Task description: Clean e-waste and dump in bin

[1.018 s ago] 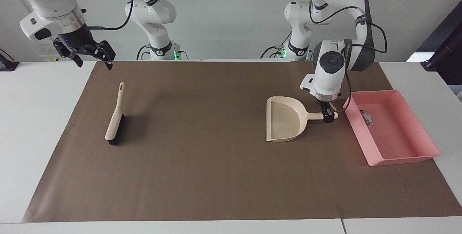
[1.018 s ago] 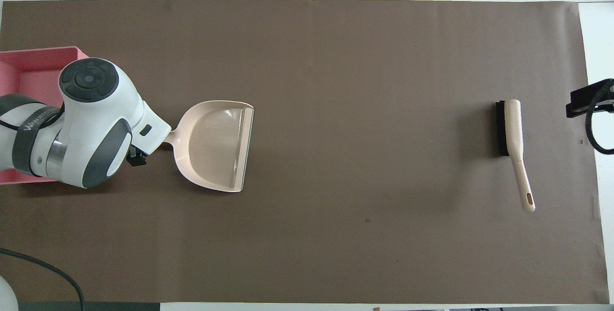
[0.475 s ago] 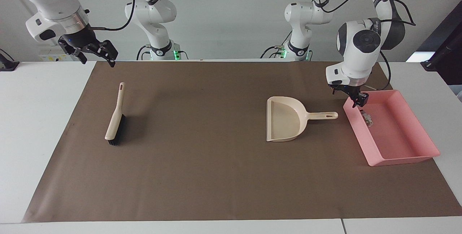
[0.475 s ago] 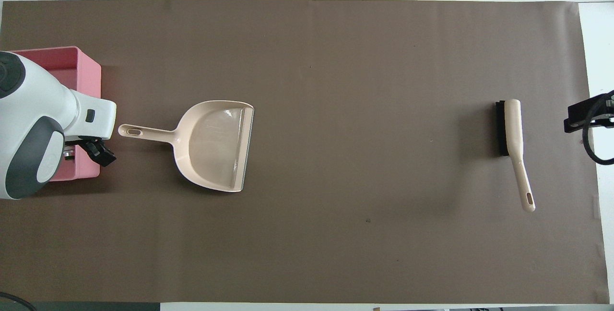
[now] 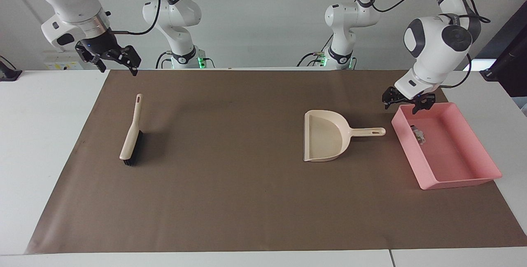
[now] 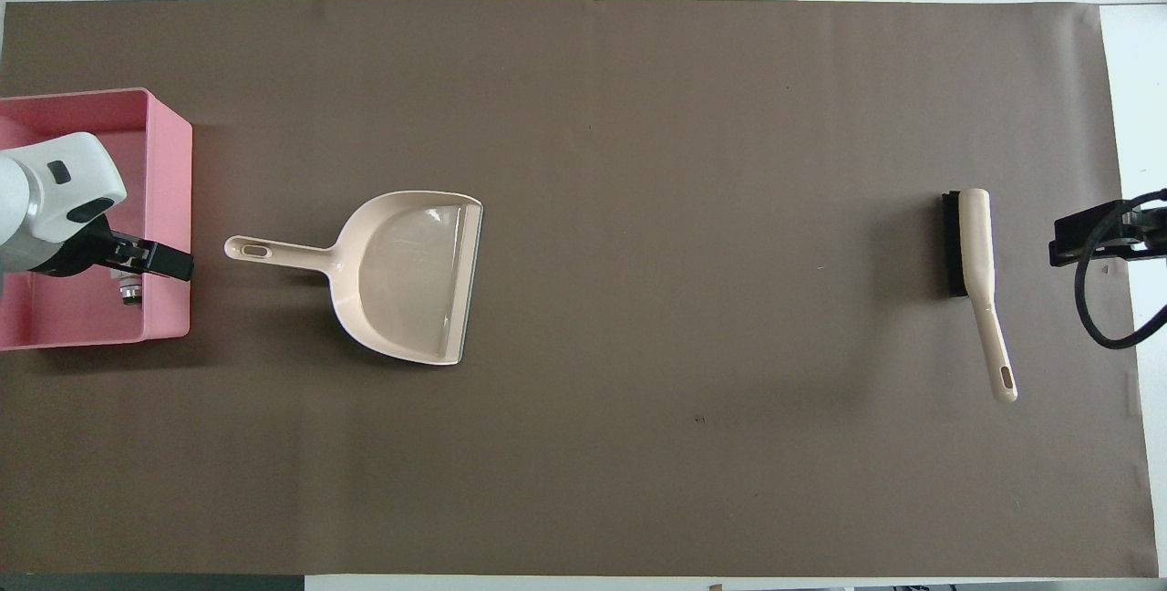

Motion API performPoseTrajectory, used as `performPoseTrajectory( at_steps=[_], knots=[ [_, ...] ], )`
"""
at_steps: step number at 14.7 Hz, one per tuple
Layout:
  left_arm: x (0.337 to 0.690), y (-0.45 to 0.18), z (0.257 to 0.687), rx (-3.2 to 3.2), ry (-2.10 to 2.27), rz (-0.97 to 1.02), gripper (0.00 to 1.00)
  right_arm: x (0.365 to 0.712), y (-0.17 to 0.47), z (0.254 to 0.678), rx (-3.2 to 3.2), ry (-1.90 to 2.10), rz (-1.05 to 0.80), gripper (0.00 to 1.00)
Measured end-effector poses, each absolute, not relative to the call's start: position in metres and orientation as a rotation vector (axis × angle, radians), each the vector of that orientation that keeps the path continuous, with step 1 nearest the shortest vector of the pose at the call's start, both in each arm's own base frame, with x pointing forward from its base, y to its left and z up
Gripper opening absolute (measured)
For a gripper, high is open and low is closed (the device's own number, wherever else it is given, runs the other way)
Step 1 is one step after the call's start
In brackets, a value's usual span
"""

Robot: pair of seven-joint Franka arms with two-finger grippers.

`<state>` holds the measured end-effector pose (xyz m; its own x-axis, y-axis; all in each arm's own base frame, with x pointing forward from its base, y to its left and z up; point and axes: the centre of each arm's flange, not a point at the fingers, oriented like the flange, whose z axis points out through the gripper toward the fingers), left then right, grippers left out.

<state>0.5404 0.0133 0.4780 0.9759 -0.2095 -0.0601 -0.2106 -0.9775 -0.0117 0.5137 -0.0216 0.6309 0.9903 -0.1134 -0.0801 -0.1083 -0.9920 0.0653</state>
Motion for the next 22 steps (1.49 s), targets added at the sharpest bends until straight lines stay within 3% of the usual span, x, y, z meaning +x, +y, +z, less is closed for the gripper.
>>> performPoseTrajectory(
  at_steps=[9, 13, 22],
  knots=[
    [0.554, 0.019, 0.616, -3.149, -0.048, -0.054, 1.00, 0.528, -0.027, 0.640, 3.097, -0.199, -0.112, 1.00],
    [0.550, -0.021, 0.617, -3.150, -0.018, 0.009, 1.00, 0.528, -0.024, 0.643, 3.121, -0.196, -0.103, 1.00],
    [0.551, -0.012, 0.618, -3.149, -0.042, 0.065, 1.00, 0.527, -0.020, 0.636, 3.121, -0.184, -0.137, 1.00]
  ],
)
